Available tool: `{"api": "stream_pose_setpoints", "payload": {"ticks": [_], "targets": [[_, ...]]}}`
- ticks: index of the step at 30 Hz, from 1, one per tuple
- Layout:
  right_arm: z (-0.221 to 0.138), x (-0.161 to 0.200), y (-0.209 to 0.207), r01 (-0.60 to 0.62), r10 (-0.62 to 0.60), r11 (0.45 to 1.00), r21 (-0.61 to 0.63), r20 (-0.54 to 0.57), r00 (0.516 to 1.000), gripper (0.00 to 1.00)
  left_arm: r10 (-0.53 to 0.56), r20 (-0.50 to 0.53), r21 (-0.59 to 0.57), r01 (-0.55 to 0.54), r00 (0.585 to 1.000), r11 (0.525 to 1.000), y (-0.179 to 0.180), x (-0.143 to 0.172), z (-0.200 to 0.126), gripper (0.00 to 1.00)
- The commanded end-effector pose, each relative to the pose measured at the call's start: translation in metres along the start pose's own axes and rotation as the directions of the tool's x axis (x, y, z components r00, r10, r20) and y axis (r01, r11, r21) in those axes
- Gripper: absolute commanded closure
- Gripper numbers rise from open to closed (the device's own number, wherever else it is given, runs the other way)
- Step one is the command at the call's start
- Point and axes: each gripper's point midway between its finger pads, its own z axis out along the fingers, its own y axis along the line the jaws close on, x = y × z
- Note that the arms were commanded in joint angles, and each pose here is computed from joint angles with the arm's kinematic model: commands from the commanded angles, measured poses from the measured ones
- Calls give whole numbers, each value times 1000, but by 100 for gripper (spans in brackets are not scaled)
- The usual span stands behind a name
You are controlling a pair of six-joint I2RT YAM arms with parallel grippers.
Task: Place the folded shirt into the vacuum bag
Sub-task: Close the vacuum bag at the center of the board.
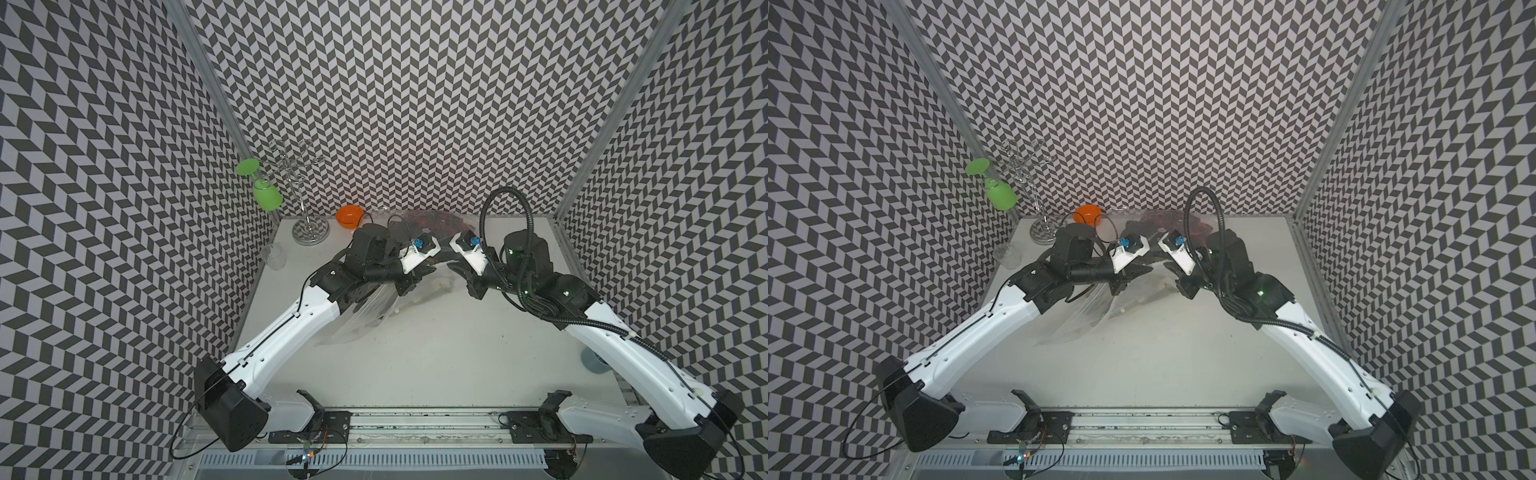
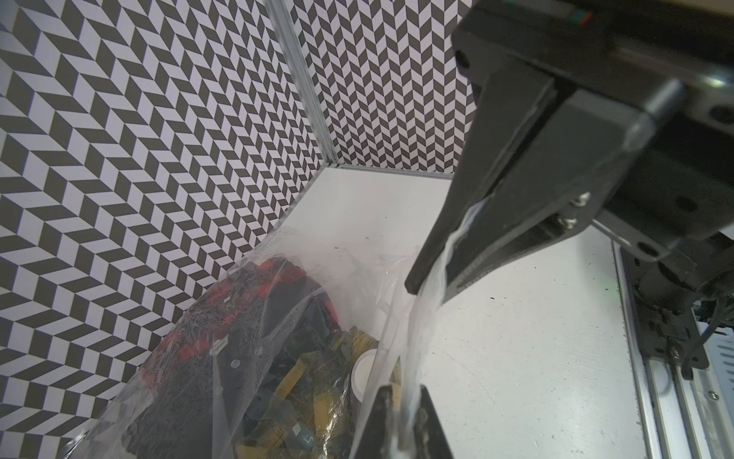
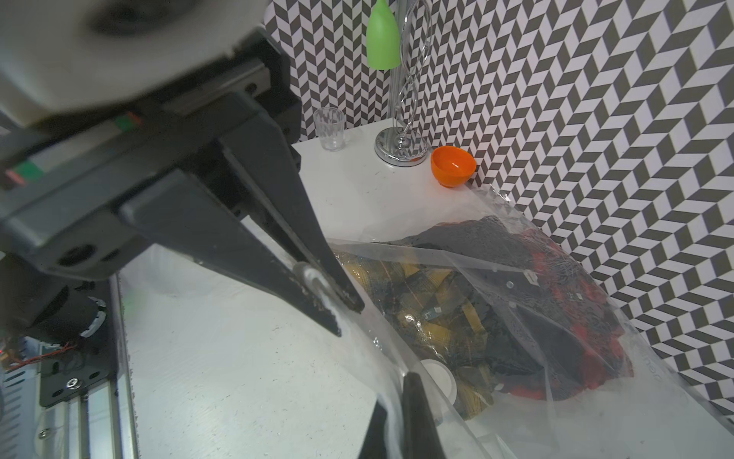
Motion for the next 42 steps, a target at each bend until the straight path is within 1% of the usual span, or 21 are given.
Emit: {"api": "stream_pose_setpoints", "payload": {"ticks": [1, 5, 7, 10, 12, 16, 22, 25, 29, 35, 38, 42], "targets": [[-50, -35, -78, -100, 41, 912, 398, 154, 987, 100, -155, -222, -102, 135, 963, 986, 14, 60, -10, 89], [-59, -35, -87, -120, 44, 883, 453, 175, 984, 100, -194, -272, -142, 160, 943, 977, 18, 72, -13, 91], [-63, -36, -92, -134, 52, 876, 463, 185, 981, 100, -206, -272, -151, 170, 940, 974, 20, 69, -17, 91], [-71, -40, -96, -153, 54, 868, 472, 216, 975, 100, -217, -252, -131, 189, 943, 973, 16, 61, -22, 90], [-74, -40, -99, -157, 56, 863, 481, 217, 974, 100, -225, -251, -129, 197, 942, 972, 14, 59, -25, 90], [-84, -39, -112, -175, 60, 843, 508, 234, 970, 100, -242, -273, -134, 212, 931, 968, 9, 64, -32, 89], [-89, -35, -126, -186, 69, 825, 533, 232, 970, 100, -262, -315, -155, 223, 912, 963, 7, 76, -36, 89], [-98, -34, -137, -197, 69, 804, 561, 240, 968, 100, -269, -336, -182, 218, 903, 959, 11, 82, -37, 91], [-110, -37, -154, -231, 82, 770, 594, 268, 960, 100, -278, -330, -184, 227, 902, 956, 12, 80, -37, 93], [-119, -37, -186, -307, 121, 700, 645, 316, 941, 100, -294, -326, -177, 247, 898, 953, 9, 78, -39, 93], [-120, -34, -199, -340, 142, 681, 648, 339, 930, 100, -300, -330, -180, 252, 895, 951, 7, 81, -41, 93], [-124, -31, -217, -367, 151, 643, 673, 358, 922, 100, -310, -347, -178, 262, 885, 948, 4, 90, -39, 94]]}}
